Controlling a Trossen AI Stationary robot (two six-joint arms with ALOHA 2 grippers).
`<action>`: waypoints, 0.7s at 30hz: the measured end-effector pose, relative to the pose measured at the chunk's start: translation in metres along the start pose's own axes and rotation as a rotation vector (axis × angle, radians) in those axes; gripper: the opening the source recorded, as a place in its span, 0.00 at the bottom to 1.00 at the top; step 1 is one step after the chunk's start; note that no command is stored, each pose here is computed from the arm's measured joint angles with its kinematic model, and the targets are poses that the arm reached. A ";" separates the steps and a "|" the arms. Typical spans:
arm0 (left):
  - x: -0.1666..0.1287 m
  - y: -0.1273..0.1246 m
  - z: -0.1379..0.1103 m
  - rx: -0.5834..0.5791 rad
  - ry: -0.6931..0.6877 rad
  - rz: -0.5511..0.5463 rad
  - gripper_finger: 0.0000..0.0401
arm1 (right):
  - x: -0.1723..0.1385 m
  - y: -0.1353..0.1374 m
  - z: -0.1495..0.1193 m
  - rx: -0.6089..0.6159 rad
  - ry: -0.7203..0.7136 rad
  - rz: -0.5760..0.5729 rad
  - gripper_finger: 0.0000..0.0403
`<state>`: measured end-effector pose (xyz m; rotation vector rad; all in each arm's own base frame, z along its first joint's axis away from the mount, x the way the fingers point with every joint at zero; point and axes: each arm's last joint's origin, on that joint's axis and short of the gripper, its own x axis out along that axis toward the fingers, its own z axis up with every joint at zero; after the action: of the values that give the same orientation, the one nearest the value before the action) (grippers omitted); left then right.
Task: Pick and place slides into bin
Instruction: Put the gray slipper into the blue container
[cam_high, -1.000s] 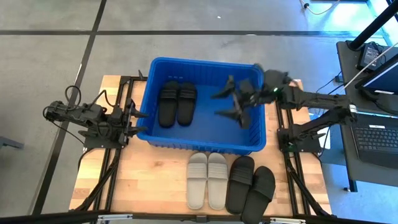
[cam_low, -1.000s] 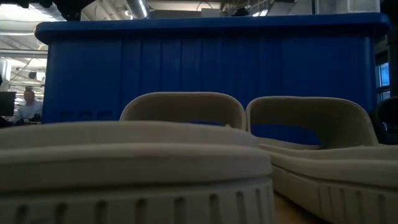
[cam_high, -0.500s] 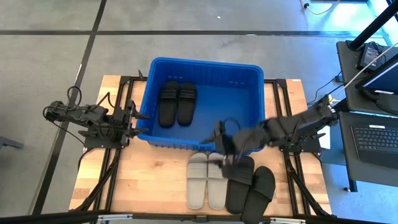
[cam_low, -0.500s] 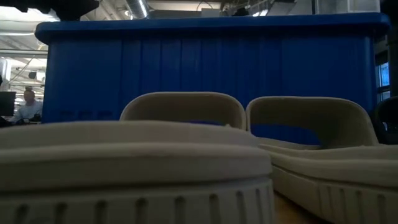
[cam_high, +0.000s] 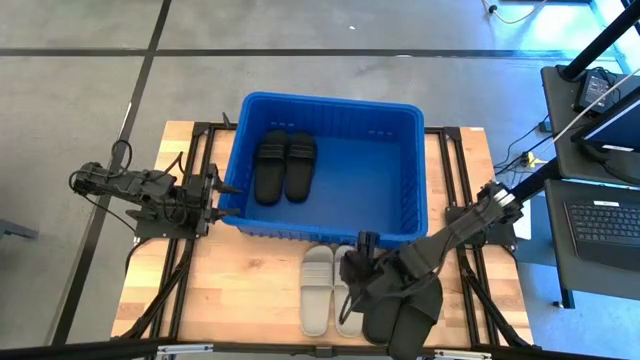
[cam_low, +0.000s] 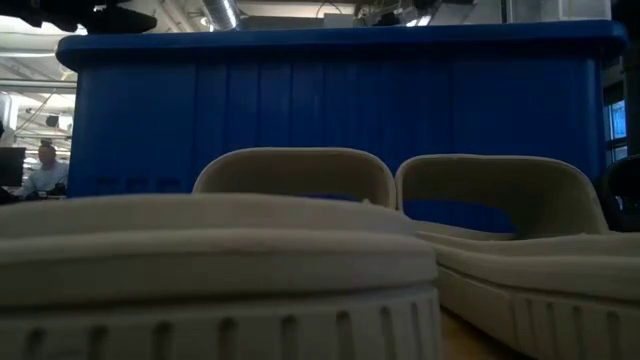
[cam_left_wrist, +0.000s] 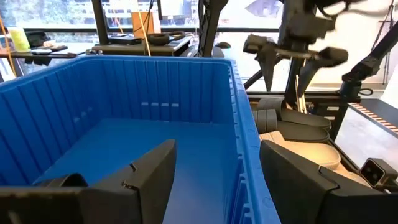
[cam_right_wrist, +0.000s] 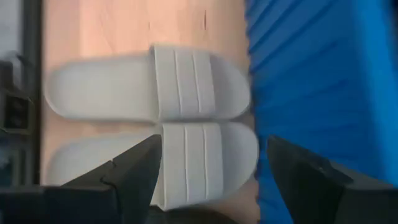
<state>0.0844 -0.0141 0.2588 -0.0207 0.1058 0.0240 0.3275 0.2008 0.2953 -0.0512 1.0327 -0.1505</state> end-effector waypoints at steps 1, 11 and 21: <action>0.000 0.000 0.000 0.001 0.003 0.000 0.57 | 0.006 0.004 -0.002 -0.013 0.016 -0.006 0.72; 0.000 0.000 -0.002 0.004 0.018 0.001 0.57 | 0.038 0.029 -0.017 -0.134 0.096 -0.038 0.72; 0.000 0.000 -0.005 0.003 0.052 0.003 0.57 | 0.043 0.037 -0.033 -0.160 0.130 -0.038 0.72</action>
<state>0.0838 -0.0139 0.2537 -0.0179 0.1575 0.0258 0.3247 0.2316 0.2377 -0.2090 1.1723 -0.1064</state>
